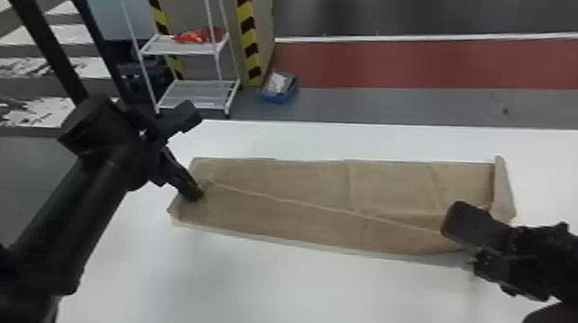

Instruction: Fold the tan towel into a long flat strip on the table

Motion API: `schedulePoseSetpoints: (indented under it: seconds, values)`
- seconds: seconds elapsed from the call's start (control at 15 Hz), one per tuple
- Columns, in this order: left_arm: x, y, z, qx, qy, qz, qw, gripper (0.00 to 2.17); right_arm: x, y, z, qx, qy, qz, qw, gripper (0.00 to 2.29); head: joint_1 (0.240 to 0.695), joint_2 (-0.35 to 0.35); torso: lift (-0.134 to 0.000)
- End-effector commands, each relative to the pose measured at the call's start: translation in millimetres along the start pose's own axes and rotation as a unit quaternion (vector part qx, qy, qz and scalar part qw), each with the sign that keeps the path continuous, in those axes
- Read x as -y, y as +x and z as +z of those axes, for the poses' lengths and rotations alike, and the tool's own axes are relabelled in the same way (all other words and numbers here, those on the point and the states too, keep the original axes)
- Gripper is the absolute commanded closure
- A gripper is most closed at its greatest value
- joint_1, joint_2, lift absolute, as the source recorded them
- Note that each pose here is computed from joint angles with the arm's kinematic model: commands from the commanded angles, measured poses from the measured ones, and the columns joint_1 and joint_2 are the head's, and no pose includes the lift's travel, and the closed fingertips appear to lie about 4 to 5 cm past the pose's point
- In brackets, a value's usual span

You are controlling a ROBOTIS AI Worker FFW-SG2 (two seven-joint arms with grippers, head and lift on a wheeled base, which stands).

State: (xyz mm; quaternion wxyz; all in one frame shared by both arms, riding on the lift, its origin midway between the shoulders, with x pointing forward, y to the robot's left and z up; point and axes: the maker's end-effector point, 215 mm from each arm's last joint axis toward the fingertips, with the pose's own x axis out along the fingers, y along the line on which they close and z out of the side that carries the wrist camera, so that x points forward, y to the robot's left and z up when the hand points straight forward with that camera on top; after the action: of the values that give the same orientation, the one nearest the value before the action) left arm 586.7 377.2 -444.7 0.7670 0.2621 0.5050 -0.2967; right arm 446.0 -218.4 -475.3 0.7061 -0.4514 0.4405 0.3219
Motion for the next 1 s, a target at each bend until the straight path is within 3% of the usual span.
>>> schedulePoseSetpoints:
  seconds: [0.0,0.07,0.13,0.47,0.8,0.87,0.93]
  values:
    - [2.6,2.8,-0.1,0.005,0.001,0.0,1.0,1.21,-12.5,12.4,-12.8,-0.016,0.003,0.022,0.9996,1.41,0.695,0.169,-0.123]
    - [3.6,3.5,-2.2,0.013,-0.003,0.004,0.9999,1.54,-13.1,12.6,-13.9,-0.017,0.003,0.023,0.9996,1.41,0.695,0.168,-0.123]
    - [2.7,-0.7,-3.0,0.027,-0.006,0.017,0.9995,1.71,-13.7,12.5,-14.5,-0.018,0.003,0.023,0.9996,1.41,0.695,0.168,-0.123]
    - [6.8,-38.0,-25.2,0.082,-0.011,0.063,0.9946,1.71,-3.8,8.1,-25.5,-0.021,0.016,0.018,0.9995,1.41,0.695,0.169,-0.123]
    - [22.4,-91.1,-66.3,0.147,-0.039,0.098,0.9835,1.57,18.6,-13.5,-36.2,-0.007,0.037,0.005,0.9993,1.41,0.695,0.179,-0.123]
    - [25.7,-96.7,-70.6,0.156,-0.041,0.099,0.9819,1.44,20.7,-17.1,-36.3,-0.004,0.039,0.005,0.9992,1.41,0.695,0.18,-0.123]
    - [29.7,-93.0,-76.1,0.152,-0.043,0.097,0.9828,1.15,20.0,-17.2,-36.5,-0.004,0.04,0.006,0.9992,1.41,0.695,0.183,-0.123]
